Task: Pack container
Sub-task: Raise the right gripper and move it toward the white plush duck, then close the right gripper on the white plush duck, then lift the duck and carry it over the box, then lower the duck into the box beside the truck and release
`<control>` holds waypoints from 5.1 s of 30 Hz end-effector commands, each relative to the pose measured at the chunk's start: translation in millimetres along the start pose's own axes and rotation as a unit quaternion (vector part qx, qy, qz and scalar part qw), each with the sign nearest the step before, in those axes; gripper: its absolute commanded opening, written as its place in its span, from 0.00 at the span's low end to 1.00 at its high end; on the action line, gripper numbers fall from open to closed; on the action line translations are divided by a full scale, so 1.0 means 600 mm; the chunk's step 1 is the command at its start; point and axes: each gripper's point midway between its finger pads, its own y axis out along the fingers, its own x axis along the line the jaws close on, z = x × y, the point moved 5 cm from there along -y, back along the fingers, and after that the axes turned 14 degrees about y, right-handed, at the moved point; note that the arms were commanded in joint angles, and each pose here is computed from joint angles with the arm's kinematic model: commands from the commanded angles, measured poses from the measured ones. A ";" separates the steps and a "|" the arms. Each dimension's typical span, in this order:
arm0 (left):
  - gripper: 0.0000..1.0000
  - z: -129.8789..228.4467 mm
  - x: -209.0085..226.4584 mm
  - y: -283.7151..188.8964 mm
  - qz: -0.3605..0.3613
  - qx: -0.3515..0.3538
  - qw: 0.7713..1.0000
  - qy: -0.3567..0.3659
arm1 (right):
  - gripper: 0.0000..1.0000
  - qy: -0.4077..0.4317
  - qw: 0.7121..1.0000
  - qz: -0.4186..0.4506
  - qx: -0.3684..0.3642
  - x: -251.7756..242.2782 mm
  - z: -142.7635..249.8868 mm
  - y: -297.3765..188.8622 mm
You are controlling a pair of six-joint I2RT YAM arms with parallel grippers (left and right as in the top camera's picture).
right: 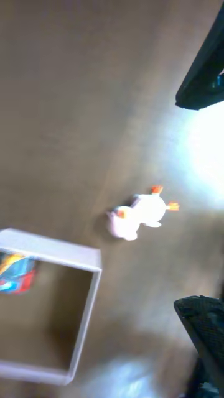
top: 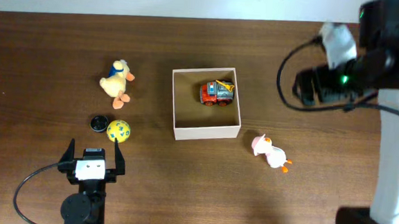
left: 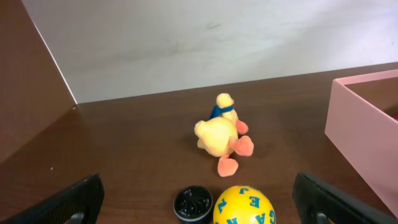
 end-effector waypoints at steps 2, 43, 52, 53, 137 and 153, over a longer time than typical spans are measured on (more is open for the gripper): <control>0.99 0.001 -0.004 0.000 0.006 -0.004 1.000 0.008 | 0.99 0.009 0.999 0.026 0.045 -0.021 0.033 0.077; 0.99 0.001 -0.004 0.000 0.005 -0.005 1.000 0.008 | 0.99 -0.094 0.983 -0.079 0.137 -0.035 0.183 0.423; 0.99 0.001 -0.004 0.000 0.005 -0.005 1.000 0.008 | 0.92 -0.080 0.973 -0.087 0.198 -0.042 0.213 0.477; 0.99 0.001 -0.004 0.000 0.005 -0.005 1.000 0.008 | 0.85 -0.078 0.972 -0.088 0.205 -0.043 0.216 0.483; 0.99 0.001 -0.004 0.000 0.005 -0.005 1.000 0.008 | 0.45 -0.037 0.997 0.037 0.061 0.214 -0.003 0.460; 0.99 0.001 -0.004 0.000 0.006 -0.004 1.000 0.008 | 0.55 -0.040 0.998 0.024 0.050 0.219 -0.003 0.408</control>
